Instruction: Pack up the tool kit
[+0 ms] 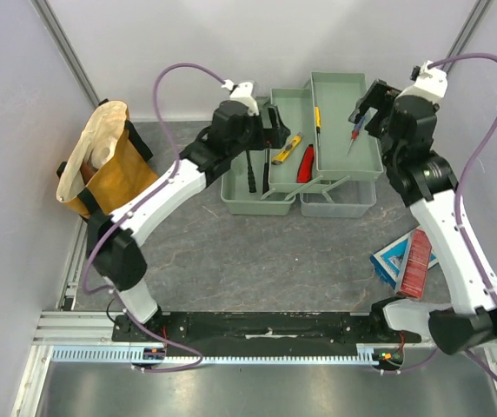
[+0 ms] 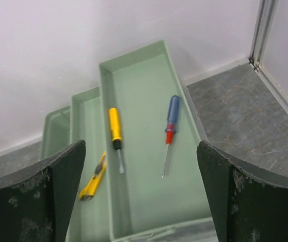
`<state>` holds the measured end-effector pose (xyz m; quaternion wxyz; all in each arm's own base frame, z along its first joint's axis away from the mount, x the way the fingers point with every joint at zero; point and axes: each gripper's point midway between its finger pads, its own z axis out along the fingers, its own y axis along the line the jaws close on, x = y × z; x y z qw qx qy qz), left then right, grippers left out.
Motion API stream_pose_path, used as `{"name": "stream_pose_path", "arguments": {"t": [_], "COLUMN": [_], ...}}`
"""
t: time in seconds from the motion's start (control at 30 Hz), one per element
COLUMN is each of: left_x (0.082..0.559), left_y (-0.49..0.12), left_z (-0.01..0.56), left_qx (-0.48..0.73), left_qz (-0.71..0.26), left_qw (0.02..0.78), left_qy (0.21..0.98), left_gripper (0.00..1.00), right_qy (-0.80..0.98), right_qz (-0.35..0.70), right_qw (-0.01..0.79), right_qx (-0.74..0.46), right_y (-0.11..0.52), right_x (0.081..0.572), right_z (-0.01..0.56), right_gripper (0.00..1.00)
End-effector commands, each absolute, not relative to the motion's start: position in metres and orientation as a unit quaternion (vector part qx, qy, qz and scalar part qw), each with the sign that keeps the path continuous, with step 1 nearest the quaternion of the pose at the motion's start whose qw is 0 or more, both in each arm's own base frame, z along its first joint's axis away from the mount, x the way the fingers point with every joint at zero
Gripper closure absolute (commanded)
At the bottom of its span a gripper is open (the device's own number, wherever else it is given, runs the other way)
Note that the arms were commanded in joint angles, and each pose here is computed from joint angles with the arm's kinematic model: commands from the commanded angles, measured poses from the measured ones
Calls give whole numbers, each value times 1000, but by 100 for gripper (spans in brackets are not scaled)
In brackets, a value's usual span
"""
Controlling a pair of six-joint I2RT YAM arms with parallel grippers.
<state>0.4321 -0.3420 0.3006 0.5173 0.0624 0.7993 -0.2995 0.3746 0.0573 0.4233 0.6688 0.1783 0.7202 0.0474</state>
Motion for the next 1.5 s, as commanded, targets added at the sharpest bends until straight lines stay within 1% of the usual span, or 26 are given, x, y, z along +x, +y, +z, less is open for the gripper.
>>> {"name": "stream_pose_path", "arguments": {"t": [0.0, 0.1, 0.13, 0.17, 0.2, 0.3, 0.33, 0.4, 0.5, 0.57, 0.67, 0.8, 0.87, 1.03, 1.07, 1.2, 1.3, 1.4, 1.47], "left_x": [433, 429, 427, 426, 423, 422, 420, 418, 417, 419, 420, 421, 421, 419, 419, 419, 418, 417, 417], "left_y": [-280, -243, -233, -221, -214, -198, -198, -200, -206, -205, -204, -203, -201, -201, -203, -212, -213, -213, -214], "left_z": [299, 270, 259, 249, 237, 211, 199, 185, 167, 155, 140, 123, 118, 111, 110, 108, 101, 95, 94], "left_qx": [21, -12, -20, -29, -39, -54, -52, -40, -22, -24, -35, -56, -59, -58, -55, -45, -48, -50, -49], "left_qz": [-244, -239, -240, -241, -249, -272, -282, -299, -309, -305, -305, -296, -289, -289, -295, -324, -326, -326, -330], "left_qw": [541, 501, 489, 477, 460, 419, 400, 375, 350, 339, 318, 288, 283, 275, 272, 260, 248, 241, 238], "left_qy": [805, 832, 839, 845, 852, 865, 871, 877, 884, 890, 897, 909, 912, 915, 914, 909, 911, 913, 912], "left_gripper": [1, 1, 1, 1, 3, 8, 11, 13, 17, 18, 20, 26, 27, 29, 31, 45, 48, 54, 58], "right_qy": [740, 738, 739, 741, 745, 761, 768, 783, 797, 797, 807, 819, 826, 849, 853, 864, 872, 878, 881], "right_qz": [68, 71, 72, 94, 116, 150, 162, 183, 227, 249, 247, 243, 239, 245, 245, 251, 251, 242, 235], "right_qw": [639, 619, 606, 597, 587, 544, 529, 508, 484, 482, 483, 467, 455, 418, 413, 400, 387, 378, 376], "right_qx": [196, 258, 285, 293, 295, 321, 321, 309, 282, 264, 234, 228, 232, 210, 202, 173, 163, 166, 165], "right_y": [20, -45, -75, -89, -97, -125, -129, -126, -110, -100, -87, -77, -76, -57, -54, -36, -30, -30, -30], "right_x": [408, 433, 436, 440, 444, 453, 456, 463, 467, 467, 467, 468, 467, 463, 462, 462, 462, 461, 462], "right_z": [407, 379, 359, 344, 329, 275, 257, 229, 204, 199, 197, 189, 180, 147, 142, 129, 119, 110, 109], "right_gripper": [2, 2, 3, 11, 16, 37, 41, 44, 46, 42, 37, 37, 37, 40, 40, 41, 43, 48, 56]}}
